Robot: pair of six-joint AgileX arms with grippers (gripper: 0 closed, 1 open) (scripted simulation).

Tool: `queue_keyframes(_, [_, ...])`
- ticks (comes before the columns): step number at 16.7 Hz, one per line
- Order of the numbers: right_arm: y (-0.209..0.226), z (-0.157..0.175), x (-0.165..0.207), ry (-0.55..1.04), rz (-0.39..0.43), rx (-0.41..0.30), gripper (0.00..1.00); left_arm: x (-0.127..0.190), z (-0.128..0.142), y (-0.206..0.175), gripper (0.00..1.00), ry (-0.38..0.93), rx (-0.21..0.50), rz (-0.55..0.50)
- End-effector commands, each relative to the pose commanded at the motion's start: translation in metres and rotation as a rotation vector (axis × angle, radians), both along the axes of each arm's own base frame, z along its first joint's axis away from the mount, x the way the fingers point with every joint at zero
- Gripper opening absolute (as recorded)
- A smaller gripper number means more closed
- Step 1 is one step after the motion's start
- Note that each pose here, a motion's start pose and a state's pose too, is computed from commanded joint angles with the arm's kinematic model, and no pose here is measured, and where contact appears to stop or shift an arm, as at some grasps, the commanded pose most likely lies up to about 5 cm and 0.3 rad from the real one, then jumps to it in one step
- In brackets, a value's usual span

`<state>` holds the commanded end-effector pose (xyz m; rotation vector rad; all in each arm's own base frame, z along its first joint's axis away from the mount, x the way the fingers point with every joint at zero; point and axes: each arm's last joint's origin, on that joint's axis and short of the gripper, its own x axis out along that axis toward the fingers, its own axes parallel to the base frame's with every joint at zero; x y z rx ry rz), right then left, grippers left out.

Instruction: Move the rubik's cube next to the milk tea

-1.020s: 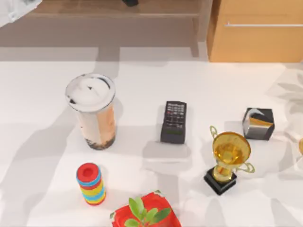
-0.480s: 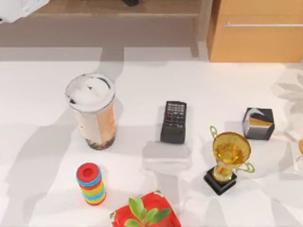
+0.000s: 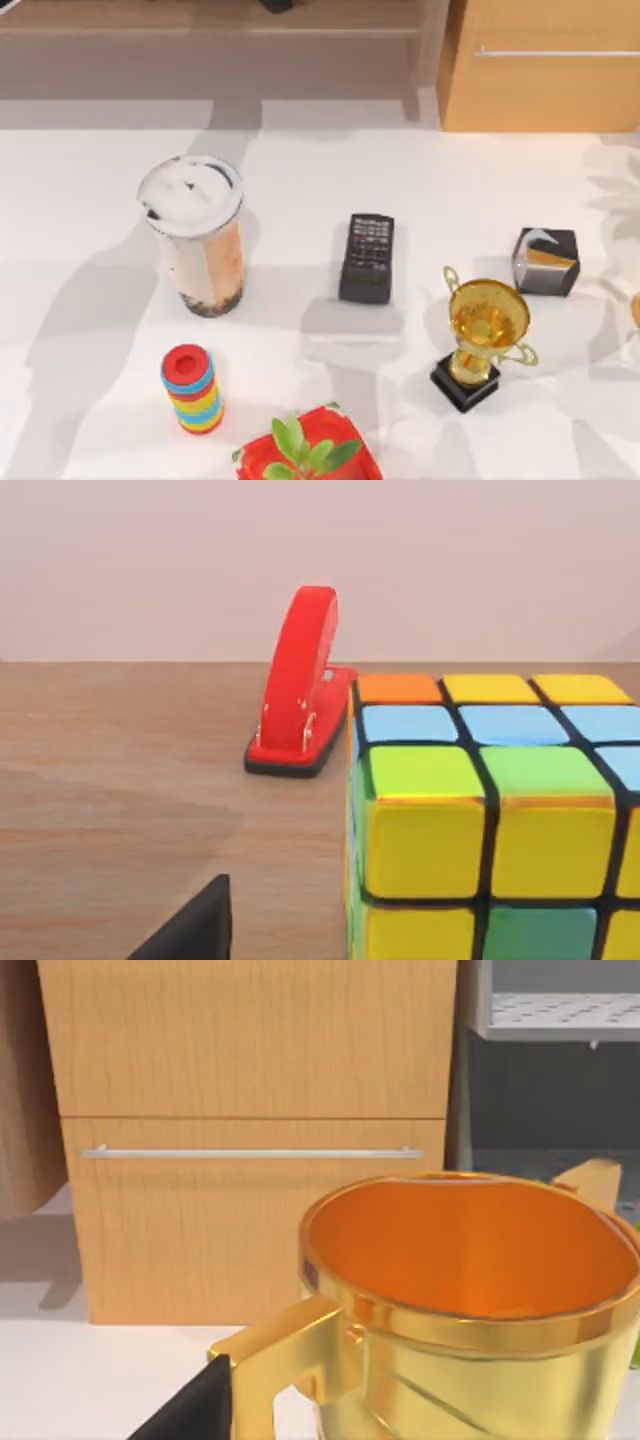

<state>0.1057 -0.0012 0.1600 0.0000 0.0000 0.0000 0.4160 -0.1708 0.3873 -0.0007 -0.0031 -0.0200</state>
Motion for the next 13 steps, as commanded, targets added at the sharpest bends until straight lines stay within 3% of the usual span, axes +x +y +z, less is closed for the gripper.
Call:
queue_keyframes(4, [0.000, 0.000, 0.000, 0.000, 0.000, 0.000, 1.00, 0.028, -0.009, -0.005, 1.00, 0.000, 0.000, 0.000])
queue_keyframes(8, [0.000, 0.000, 0.000, 0.000, 0.000, 0.000, 1.00, 0.030, -0.011, -0.005, 1.00, 0.003, 0.001, 0.000])
queue_keyframes(13, [0.000, 0.000, 0.000, 0.000, 0.000, 0.000, 1.00, 0.030, -0.011, -0.005, 0.62, 0.003, 0.001, 0.000])
